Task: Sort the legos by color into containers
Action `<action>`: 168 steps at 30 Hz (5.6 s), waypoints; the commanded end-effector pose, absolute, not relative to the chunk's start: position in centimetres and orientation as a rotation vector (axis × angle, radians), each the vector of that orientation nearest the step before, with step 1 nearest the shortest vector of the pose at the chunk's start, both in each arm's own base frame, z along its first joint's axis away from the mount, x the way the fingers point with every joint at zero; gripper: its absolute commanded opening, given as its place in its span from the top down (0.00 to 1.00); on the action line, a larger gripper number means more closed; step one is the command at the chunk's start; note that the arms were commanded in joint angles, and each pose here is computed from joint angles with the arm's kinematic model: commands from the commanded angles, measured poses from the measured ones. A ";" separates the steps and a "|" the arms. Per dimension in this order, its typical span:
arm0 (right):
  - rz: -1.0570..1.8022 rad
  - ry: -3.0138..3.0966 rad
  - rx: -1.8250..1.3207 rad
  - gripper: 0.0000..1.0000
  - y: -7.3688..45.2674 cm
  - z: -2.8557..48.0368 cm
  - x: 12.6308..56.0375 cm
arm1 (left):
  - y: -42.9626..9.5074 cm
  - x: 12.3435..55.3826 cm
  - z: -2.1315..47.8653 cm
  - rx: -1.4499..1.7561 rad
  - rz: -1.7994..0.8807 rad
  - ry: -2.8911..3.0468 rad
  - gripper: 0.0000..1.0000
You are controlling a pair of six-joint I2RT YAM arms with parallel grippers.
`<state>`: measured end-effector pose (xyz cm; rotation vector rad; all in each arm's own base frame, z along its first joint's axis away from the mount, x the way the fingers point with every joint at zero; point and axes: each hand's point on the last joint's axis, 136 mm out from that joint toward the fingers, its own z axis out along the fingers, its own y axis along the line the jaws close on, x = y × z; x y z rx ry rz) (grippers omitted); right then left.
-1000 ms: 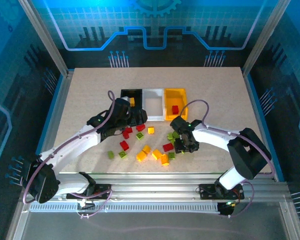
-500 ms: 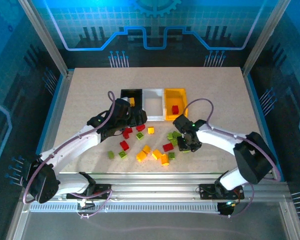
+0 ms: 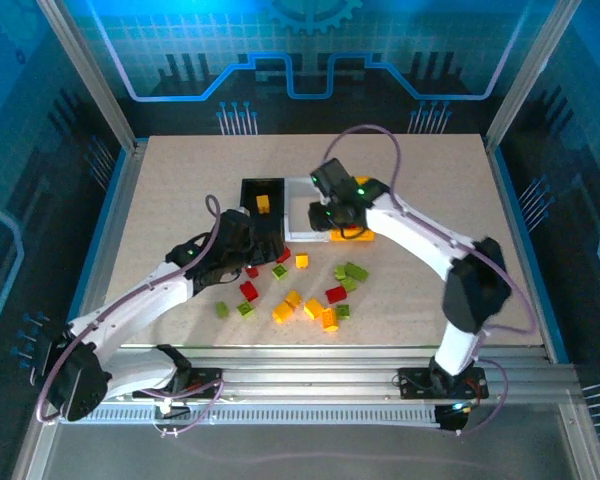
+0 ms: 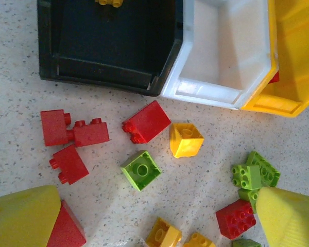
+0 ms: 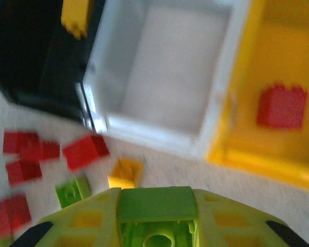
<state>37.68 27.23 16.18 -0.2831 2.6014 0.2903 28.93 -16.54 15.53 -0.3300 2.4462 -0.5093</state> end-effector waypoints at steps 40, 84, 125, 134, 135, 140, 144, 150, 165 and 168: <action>0.328 2.637 -0.097 0.38 24.7 14.1 37.7 | -12.3 22.6 3.2 -0.469 -0.049 2.832 0.26; 0.234 2.595 0.270 0.41 11.4 13.2 31.3 | -34.1 34.4 14.5 0.146 -0.461 2.565 0.72; 0.308 2.765 -0.138 0.35 19.3 7.6 28.5 | -28.0 30.5 15.8 -0.010 -0.625 2.520 0.01; 0.104 2.810 -0.182 0.51 20.9 5.6 29.6 | -20.8 26.3 13.7 -0.136 -0.449 2.525 0.01; 0.086 2.814 -0.188 0.53 21.0 5.4 29.7 | -20.2 26.1 13.7 -0.144 -0.435 2.519 0.01; 0.025 2.839 -0.213 0.59 21.7 4.4 29.5 | -18.2 25.4 13.6 -0.200 -0.378 2.498 0.01; -0.002 2.844 -0.238 0.64 22.2 4.0 29.3 | -17.0 25.2 13.7 -0.237 -0.359 2.470 0.01; -0.037 2.861 -0.238 0.67 22.1 3.6 29.0 | -15.8 25.1 14.1 -0.265 -0.349 2.447 0.01; 0.282 2.616 -0.326 0.79 25.7 14.7 30.8 | -13.2 24.7 14.3 -0.336 -0.276 2.408 0.01; 0.306 2.572 -0.336 0.79 27.2 16.6 33.0 | -12.9 24.5 14.1 -0.357 -0.281 2.407 0.01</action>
